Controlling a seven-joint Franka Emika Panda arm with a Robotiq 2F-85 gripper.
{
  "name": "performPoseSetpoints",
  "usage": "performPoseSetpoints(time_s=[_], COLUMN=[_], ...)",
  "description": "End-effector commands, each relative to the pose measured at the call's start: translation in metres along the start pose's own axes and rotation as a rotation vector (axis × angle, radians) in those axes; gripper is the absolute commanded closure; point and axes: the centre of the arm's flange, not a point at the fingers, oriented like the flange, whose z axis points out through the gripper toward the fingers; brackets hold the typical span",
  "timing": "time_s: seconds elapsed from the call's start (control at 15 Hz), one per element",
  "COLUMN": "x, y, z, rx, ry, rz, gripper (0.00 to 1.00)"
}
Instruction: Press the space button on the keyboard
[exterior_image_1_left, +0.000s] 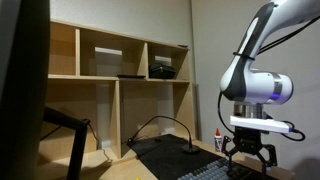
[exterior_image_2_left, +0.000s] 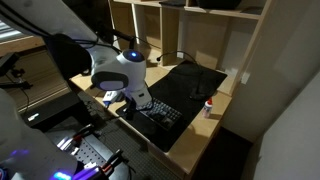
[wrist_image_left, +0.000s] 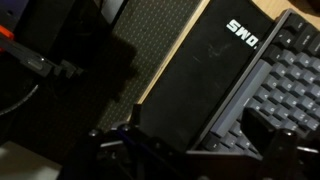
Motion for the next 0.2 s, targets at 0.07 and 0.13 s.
performPoseSetpoints(time_s=[0.07,0.13], x=[-0.008,-0.011], y=[0.005,0.006], z=[-0.026,-0.036], rx=[0.031,0.046], ry=[0.006,0.009], rz=[-0.024,-0.029], gripper=[0.0,0.0])
